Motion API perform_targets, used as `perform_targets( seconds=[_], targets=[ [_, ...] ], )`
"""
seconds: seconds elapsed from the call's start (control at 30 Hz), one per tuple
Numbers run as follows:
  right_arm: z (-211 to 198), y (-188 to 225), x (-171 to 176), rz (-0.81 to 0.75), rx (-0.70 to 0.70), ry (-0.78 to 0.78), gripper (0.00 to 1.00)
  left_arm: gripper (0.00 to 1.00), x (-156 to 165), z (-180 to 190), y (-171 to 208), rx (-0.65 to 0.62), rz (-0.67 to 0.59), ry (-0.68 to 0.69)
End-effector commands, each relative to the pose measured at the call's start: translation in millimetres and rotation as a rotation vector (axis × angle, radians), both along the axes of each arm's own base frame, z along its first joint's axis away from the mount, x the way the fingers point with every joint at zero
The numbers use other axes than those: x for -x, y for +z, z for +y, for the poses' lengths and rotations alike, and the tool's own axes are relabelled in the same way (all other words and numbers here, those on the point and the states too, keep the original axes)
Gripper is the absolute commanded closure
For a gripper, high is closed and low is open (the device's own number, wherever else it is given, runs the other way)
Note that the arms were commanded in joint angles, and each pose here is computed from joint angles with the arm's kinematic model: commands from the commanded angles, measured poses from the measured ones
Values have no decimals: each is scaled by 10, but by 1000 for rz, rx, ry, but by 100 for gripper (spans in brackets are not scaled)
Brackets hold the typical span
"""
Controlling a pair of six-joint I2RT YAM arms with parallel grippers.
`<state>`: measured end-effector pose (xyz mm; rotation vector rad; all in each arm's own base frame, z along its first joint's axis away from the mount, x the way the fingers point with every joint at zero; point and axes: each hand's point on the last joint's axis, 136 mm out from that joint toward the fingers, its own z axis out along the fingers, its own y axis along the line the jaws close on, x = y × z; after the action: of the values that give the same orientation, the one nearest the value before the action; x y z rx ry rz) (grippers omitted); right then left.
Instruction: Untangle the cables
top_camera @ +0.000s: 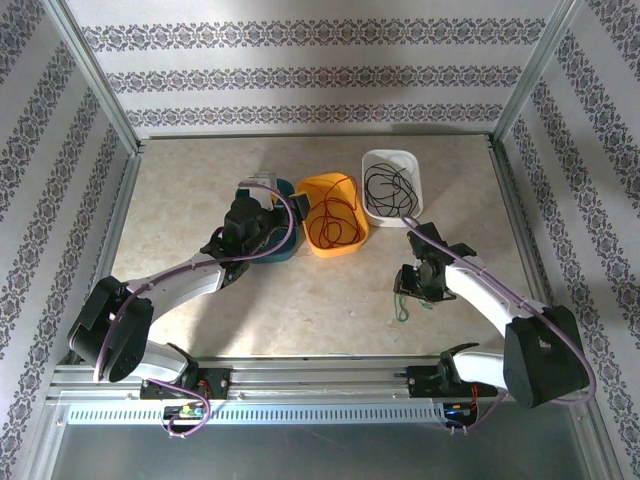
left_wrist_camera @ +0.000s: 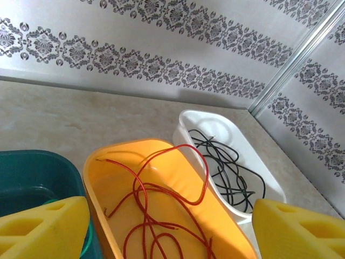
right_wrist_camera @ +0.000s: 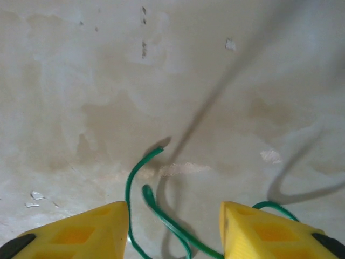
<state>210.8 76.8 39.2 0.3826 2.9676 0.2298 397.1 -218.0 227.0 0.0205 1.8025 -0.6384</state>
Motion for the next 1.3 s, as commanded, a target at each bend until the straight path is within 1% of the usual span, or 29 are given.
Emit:
perform_targets(
  seconds=[0.0,0.07,0.13,0.2,0.33,0.43,0.5,0.57,0.67,0.77,0.83,0.93,1.07,1.17,1.2,1.27],
  targets=[
    [-22,-85,109,54,31,21,62,21,30,-42,16,2,0,-15],
    [-9,-104,115,64,29,27,73,21,23,-61,22,2,0,-20],
    [1,-112,113,66,27,27,89,21,22,-72,21,5,2,-23],
    [13,-97,102,55,15,18,100,21,23,-86,12,9,7,-29],
    [75,2,32,9,-23,16,100,20,52,-137,-15,12,17,-46],
    [179,135,-55,-36,-68,31,100,20,62,-102,-39,42,26,-26],
    [304,278,-156,-84,-106,52,100,20,70,-19,-91,58,43,19],
    [481,478,-303,-151,-147,83,100,20,77,144,-150,62,56,102],
    [849,894,-642,-273,-235,126,100,20,147,464,-233,38,71,247],
    [1248,1206,-991,-353,-314,167,100,20,266,843,-252,-7,78,412],
    [1589,1365,-1231,-377,-364,215,100,20,377,1129,-276,-57,96,537],
    [2096,1377,-1562,-371,-404,292,100,20,545,1443,-296,-109,120,674],
    [2752,1293,-1913,-332,-500,364,100,19,615,1482,-271,-153,121,659],
    [3137,1218,-2031,-300,-565,413,100,19,641,1500,-264,-158,127,660],
    [3212,1214,-2053,-298,-578,423,96,19,644,1502,-259,-159,125,658],
    [3256,1241,-2081,-311,-583,425,73,19,644,1502,-254,-169,122,655]
  ],
)
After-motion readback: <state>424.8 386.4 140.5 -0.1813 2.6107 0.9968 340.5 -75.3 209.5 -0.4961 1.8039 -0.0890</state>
